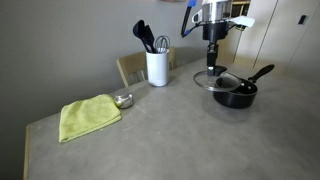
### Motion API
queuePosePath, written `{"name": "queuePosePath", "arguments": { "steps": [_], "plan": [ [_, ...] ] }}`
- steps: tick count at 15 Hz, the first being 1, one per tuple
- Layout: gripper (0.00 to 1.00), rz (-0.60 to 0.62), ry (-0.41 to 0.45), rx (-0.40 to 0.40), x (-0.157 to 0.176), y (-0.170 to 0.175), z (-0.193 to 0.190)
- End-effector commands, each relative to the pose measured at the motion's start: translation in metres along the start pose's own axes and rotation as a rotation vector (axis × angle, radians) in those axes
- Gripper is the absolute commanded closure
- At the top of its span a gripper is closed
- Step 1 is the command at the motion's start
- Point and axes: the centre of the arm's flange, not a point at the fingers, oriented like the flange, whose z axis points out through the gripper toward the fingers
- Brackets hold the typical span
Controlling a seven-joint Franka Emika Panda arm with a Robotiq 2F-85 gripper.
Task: Remove the lid from the black pot and place it on the table
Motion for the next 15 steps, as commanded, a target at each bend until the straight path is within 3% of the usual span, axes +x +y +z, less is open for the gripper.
{"name": "queuePosePath", "arguments": {
  "steps": [1, 6, 12, 15],
  "plan": [
    [0.88, 0.007, 0.029, 0.005, 0.030, 0.025, 0.022],
    [0.88, -0.033, 0.036, 0.022, 0.051, 0.034, 0.034],
    [0.88, -0.089, 0.066, 0.028, 0.060, 0.039, 0.005],
    [0.88, -0.157, 0.069, 0.070, 0.063, 0.037, -0.003]
  ]
}}
